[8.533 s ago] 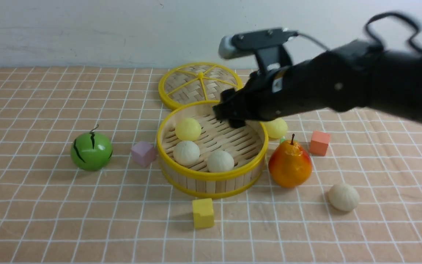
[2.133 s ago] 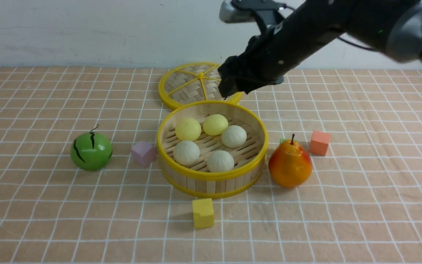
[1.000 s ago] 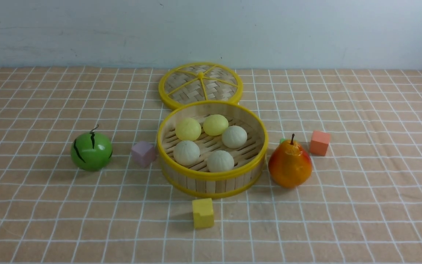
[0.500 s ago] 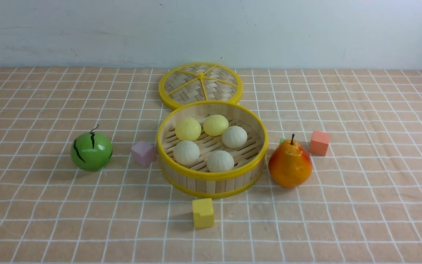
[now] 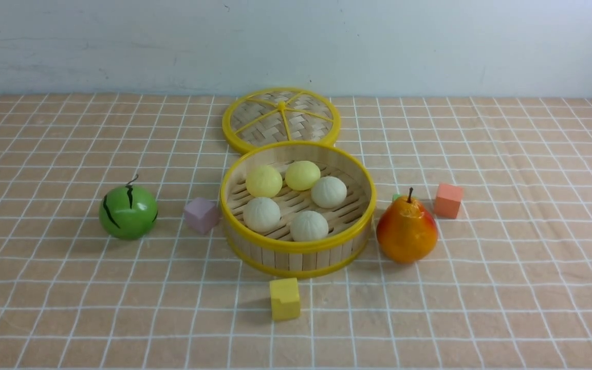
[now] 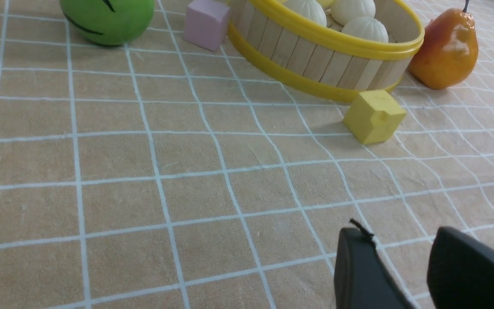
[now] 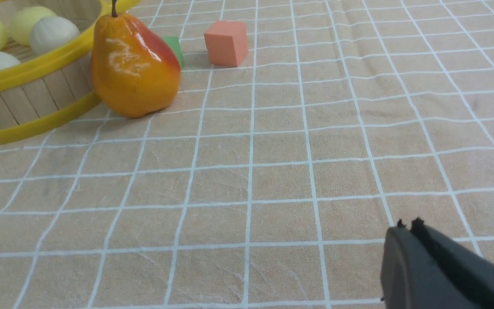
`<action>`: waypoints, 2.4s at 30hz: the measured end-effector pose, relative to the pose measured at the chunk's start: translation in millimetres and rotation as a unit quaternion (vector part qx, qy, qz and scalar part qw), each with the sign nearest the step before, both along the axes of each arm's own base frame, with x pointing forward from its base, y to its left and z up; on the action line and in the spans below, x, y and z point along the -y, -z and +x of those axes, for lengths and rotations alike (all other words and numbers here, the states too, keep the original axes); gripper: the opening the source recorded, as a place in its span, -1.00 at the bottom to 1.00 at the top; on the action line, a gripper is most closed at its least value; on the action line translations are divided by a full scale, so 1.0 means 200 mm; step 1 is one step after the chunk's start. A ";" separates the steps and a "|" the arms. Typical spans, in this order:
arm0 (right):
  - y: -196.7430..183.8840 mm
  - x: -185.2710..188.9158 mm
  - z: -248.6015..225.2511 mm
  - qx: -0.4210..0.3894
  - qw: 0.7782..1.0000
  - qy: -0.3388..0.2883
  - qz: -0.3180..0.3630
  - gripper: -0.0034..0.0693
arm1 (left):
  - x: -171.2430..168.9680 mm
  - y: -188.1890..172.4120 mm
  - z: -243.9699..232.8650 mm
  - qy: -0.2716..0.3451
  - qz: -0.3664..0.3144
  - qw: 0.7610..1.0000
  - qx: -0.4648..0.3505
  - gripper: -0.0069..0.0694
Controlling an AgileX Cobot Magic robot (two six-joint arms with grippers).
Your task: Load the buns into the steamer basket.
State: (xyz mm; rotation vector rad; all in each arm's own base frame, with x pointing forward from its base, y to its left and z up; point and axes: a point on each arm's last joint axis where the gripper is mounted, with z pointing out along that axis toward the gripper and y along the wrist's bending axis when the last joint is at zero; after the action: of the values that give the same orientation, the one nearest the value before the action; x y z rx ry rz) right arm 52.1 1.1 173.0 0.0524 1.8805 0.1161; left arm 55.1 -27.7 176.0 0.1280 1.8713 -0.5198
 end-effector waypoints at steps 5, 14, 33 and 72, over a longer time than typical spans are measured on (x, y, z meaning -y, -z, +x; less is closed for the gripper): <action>0.00 0.00 0.00 0.000 1.000 0.000 0.000 -0.90 | 0.00 0.00 0.00 0.000 0.000 1.000 -0.001 -0.20; 0.00 0.00 0.00 0.000 1.000 0.001 0.000 -0.88 | 0.00 -0.02 0.01 -0.006 0.000 1.000 0.025 -0.21; 0.00 0.00 0.00 0.001 1.000 0.000 0.000 -0.81 | -0.10 0.03 -0.01 -0.177 -0.020 0.984 -0.024 -0.85; 0.00 0.00 0.00 0.000 1.000 0.001 0.001 -0.66 | -0.10 0.03 -0.01 -0.180 -0.039 0.982 -0.031 -0.85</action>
State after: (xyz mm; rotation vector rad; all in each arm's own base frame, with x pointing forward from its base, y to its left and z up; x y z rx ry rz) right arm 52.2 1.0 173.1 0.0558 1.8794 0.1176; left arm 52.1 -7.8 169.4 -0.2792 1.8766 -0.3478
